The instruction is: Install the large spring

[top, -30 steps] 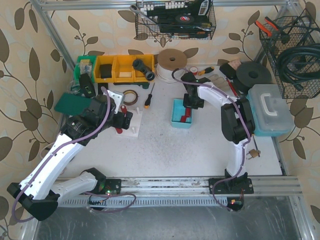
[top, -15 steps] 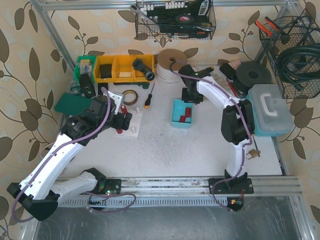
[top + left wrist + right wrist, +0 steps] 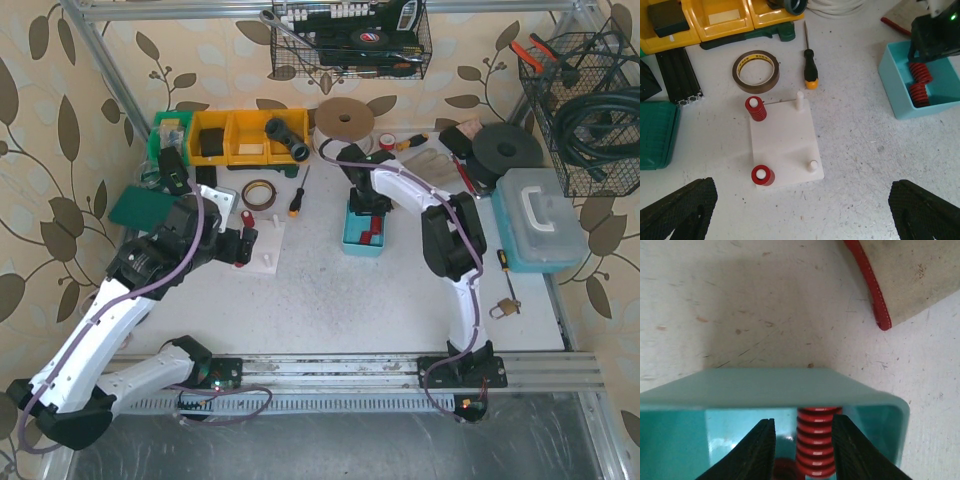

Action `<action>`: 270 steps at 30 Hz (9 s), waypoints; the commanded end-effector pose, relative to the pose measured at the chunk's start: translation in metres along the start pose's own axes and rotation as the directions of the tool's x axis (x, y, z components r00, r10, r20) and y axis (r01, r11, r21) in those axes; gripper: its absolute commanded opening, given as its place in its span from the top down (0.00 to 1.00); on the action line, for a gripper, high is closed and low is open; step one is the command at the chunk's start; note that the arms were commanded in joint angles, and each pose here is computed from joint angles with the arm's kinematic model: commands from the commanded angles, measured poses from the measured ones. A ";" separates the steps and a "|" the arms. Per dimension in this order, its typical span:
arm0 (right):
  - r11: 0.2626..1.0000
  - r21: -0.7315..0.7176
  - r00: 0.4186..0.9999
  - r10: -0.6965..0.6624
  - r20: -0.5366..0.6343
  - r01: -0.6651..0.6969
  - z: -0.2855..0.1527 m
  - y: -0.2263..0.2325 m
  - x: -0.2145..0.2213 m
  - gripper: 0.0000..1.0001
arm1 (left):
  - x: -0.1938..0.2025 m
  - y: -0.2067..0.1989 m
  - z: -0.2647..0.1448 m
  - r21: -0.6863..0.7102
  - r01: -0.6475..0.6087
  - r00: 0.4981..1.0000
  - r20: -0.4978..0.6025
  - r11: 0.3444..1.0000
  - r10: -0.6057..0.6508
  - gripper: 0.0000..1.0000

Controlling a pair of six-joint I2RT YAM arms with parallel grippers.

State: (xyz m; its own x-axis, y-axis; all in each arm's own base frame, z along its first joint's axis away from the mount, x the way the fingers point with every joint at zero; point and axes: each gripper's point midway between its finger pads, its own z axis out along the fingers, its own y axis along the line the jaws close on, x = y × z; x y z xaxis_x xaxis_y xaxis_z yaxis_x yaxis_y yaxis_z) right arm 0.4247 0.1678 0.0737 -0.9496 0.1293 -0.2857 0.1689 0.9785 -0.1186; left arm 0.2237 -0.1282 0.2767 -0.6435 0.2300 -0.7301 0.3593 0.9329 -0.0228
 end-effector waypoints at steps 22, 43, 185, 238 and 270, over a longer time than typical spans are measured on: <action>0.992 0.000 0.991 0.130 -0.021 -0.130 -0.004 0.012 0.008 0.56 | -0.011 -0.006 -0.010 0.036 0.024 0.999 0.037 0.999 -0.025 0.05; 0.973 0.149 0.975 0.191 -0.109 -0.174 0.033 0.002 0.035 0.48 | -0.009 -0.004 -0.017 0.036 0.027 0.999 0.044 0.999 -0.029 0.05; 0.556 -0.278 0.423 -0.148 0.894 0.783 -0.170 0.080 0.134 1.00 | -0.006 -0.173 0.100 0.586 0.393 0.890 -0.437 0.709 -0.131 0.60; 0.874 -0.193 0.512 -0.073 0.856 0.446 -0.152 -0.026 0.107 0.01 | -0.045 -0.012 0.208 -0.203 0.007 0.990 -0.139 0.979 -0.036 1.00; 0.870 -0.190 0.524 -0.089 0.847 0.455 -0.146 -0.022 0.105 0.01 | -0.010 -0.002 0.234 -0.158 0.111 0.962 -0.230 0.981 -0.146 1.00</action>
State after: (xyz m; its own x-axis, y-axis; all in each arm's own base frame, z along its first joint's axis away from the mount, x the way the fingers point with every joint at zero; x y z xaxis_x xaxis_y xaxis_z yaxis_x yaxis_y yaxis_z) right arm 0.2802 0.1815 0.1790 -0.2932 -0.1731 -0.9403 -0.3367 0.9392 -0.0679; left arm 0.3856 -0.1986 0.1220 -0.8290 0.1637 -0.5348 0.1797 0.9835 0.0225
